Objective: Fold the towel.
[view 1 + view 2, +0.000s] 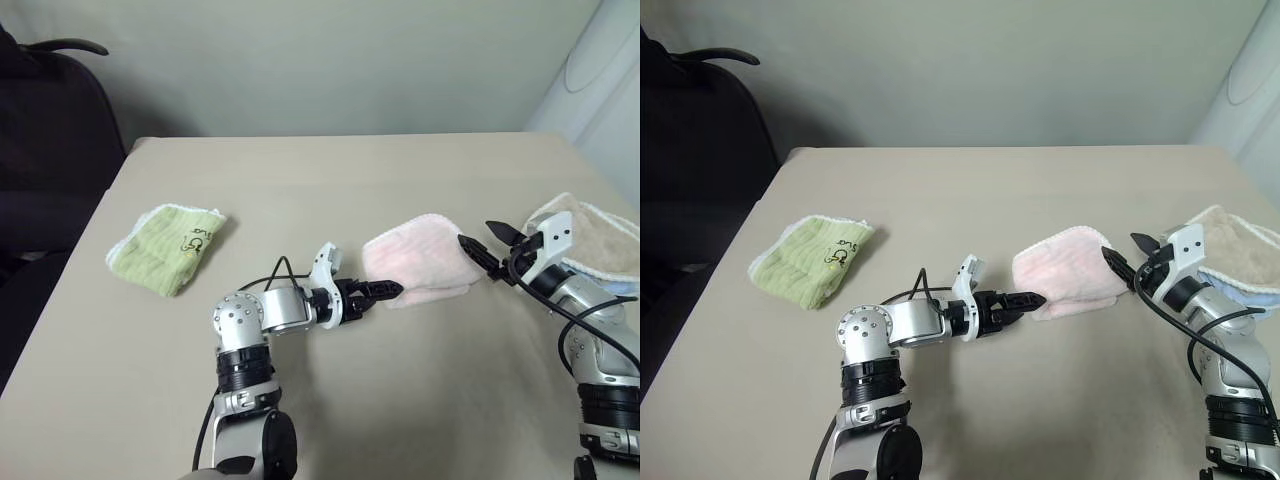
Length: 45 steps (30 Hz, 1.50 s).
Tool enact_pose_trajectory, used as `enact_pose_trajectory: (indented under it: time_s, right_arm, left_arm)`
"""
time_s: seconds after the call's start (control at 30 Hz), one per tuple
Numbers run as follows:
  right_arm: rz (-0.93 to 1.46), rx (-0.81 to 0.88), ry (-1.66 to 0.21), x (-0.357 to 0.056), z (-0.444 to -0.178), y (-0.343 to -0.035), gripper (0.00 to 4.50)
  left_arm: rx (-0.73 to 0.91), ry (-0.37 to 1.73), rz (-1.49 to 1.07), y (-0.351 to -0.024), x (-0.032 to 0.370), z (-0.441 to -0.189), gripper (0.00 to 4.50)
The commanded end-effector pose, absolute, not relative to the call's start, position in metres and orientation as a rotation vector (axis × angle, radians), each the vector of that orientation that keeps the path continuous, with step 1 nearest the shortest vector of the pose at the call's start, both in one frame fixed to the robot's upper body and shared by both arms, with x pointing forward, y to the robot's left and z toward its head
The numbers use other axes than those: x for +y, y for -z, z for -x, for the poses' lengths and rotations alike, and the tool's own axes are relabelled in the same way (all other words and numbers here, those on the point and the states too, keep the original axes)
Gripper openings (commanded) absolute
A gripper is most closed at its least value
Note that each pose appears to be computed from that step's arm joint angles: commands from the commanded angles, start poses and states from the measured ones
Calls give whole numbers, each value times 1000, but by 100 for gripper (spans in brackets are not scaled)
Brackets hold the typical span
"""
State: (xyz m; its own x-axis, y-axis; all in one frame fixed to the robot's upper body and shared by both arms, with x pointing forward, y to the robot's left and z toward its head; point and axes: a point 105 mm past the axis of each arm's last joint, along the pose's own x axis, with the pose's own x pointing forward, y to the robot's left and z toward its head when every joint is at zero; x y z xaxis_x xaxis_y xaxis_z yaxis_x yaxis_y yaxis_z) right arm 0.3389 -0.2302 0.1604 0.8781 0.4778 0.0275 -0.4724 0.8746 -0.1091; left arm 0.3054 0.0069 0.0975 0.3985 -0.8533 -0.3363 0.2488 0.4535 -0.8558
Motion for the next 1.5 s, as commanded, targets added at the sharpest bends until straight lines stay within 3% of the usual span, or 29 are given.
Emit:
enact_pose_trajectory:
  time_s: [0.03,0.3,0.63,0.97,1.5]
  right_arm:
    - [128,-121,-476,-234,-335,-178,364]
    - [131,-126,-464,-236,-333,-180,364]
    - [132,-131,-463,-234,-335,-181,364]
    - [128,-135,-465,-233,-336,-181,364]
    - [120,-146,-450,-236,-334,-181,364]
  left_arm:
    - [893,816,826,-111,-30,-321,448]
    - [849,842,924,-125,-48,-340,448]
    - [833,896,949,-132,-56,-336,448]
    - [777,1068,976,-158,-77,-316,448]
    - [898,1014,923,-130,-93,-318,448]
